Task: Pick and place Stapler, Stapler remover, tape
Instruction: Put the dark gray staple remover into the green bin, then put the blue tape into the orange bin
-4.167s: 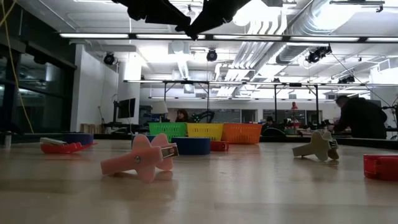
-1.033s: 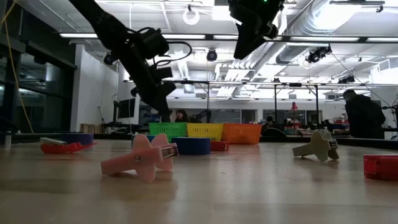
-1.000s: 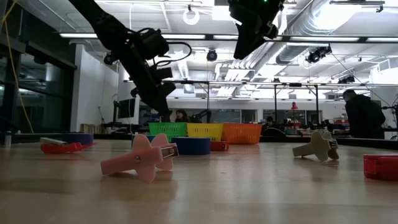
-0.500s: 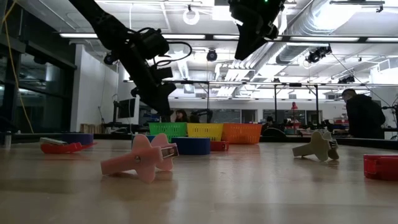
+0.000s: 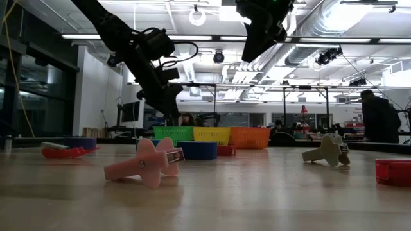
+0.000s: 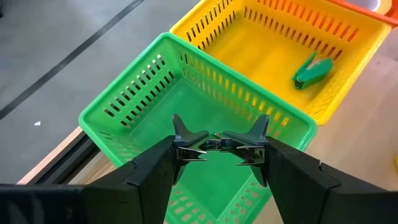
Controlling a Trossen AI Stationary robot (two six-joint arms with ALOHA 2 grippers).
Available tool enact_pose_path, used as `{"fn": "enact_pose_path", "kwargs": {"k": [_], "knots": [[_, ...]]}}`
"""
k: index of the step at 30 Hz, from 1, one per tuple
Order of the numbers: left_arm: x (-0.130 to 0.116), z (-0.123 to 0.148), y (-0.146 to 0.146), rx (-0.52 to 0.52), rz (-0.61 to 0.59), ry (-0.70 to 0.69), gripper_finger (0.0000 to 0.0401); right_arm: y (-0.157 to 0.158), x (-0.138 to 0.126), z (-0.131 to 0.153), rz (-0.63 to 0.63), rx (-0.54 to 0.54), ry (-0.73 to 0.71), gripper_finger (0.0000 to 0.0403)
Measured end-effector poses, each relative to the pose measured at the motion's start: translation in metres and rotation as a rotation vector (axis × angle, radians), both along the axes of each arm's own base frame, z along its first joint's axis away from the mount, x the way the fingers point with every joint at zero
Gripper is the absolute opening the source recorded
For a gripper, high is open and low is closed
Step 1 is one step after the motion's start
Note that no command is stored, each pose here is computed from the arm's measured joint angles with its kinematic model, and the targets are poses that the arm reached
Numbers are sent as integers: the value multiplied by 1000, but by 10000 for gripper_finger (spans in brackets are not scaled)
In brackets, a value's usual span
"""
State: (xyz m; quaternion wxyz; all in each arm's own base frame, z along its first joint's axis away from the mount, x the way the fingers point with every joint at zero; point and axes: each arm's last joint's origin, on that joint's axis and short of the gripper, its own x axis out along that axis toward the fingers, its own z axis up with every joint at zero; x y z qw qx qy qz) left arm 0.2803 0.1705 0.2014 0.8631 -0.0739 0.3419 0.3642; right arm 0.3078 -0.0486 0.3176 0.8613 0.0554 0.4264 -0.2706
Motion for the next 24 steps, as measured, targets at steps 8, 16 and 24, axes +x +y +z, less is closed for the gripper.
{"fn": "enact_pose_path", "kwargs": {"k": [8,16,24], "knots": [[0,0,0,3,-5,2,230,0,0,0,-1,1,-1,126],[0,0,0,-1,-15,-1,309,0,0,0,-1,0,-3,126],[-3,12,-1,28,-48,-29,335,1,1,0,64,24,3,126]]}}
